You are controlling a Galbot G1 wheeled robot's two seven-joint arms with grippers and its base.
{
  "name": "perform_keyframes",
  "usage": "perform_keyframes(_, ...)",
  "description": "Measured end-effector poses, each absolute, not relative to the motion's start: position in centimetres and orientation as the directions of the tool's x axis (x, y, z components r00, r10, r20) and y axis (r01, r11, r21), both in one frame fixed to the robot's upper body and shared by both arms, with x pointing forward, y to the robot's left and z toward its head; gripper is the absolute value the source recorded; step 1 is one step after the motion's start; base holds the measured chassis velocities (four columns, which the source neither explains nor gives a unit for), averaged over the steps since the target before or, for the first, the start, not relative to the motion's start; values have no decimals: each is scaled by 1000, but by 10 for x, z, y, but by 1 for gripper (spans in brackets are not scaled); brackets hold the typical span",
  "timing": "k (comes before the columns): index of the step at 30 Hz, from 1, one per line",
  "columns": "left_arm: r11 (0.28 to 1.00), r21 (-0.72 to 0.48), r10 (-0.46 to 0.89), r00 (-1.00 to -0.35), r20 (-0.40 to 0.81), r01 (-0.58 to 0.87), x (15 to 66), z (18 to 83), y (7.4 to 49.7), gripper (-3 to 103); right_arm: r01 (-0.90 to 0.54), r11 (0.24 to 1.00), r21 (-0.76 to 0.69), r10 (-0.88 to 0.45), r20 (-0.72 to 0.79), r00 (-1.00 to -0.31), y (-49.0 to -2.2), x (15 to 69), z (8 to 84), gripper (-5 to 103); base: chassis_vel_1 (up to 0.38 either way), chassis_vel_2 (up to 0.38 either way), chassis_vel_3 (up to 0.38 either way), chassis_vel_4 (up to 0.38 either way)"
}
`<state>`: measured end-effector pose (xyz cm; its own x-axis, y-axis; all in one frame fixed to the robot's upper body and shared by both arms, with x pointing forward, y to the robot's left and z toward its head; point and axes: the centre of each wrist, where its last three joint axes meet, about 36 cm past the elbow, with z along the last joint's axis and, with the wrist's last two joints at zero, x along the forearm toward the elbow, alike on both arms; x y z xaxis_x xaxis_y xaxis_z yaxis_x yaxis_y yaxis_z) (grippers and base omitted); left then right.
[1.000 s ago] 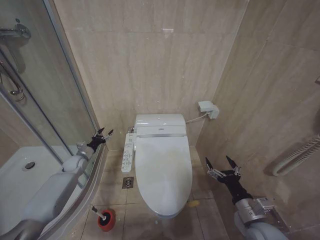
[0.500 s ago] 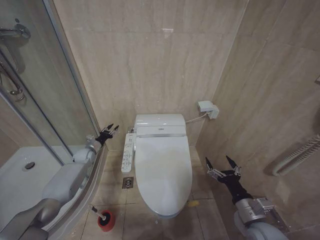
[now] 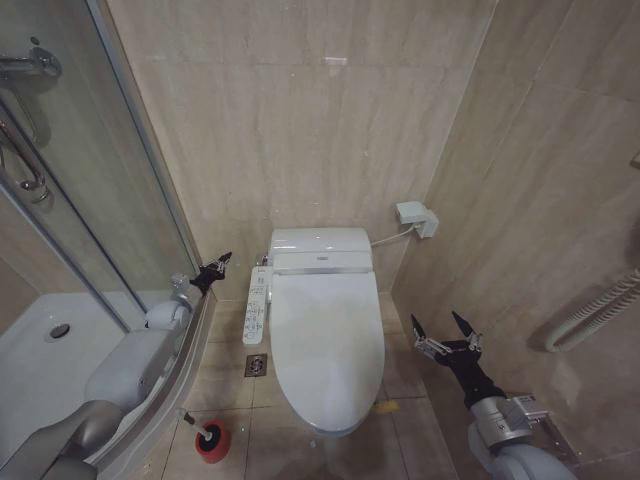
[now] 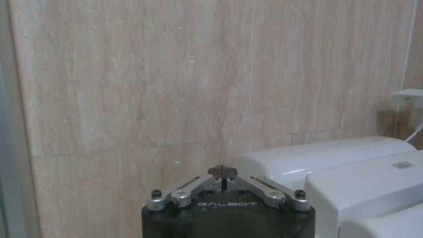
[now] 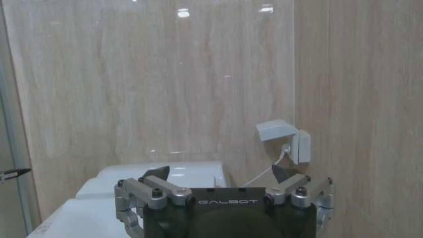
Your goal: Open the toilet lid, clean the toilet bowl with a toilet brush, close the toilet lid, and flush.
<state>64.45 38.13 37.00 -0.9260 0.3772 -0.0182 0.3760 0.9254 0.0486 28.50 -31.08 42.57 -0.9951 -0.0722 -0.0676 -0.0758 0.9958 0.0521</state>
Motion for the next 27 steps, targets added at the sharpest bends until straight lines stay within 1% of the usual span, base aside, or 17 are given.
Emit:
perform_keyframes(9, 919, 46, 393, -919, -21, 391, 642, 367, 382, 0, -76, 996, 52, -72, -68, -995, -311, 285, 426, 100, -36, 50, 40, -46)
perform_keyframes(16, 904, 44, 426, -905, -24, 424, 640, 364, 382, 0, -76, 996, 52, -72, -68, -995, -311, 285, 426, 100, -150, 135, 102, -141)
perform_keyframes(23, 894, 47, 448, -894, -23, 446, 640, 362, 390, 0, -76, 996, 52, -72, -68, -995, -311, 285, 426, 100, -4, 10, -1, 13)
perform_keyframes(27, 875, 52, 482, -876, -16, 481, 641, 359, 402, 0, -76, 996, 52, -72, -67, -995, -311, 285, 426, 100, 27, -57, -37, 37)
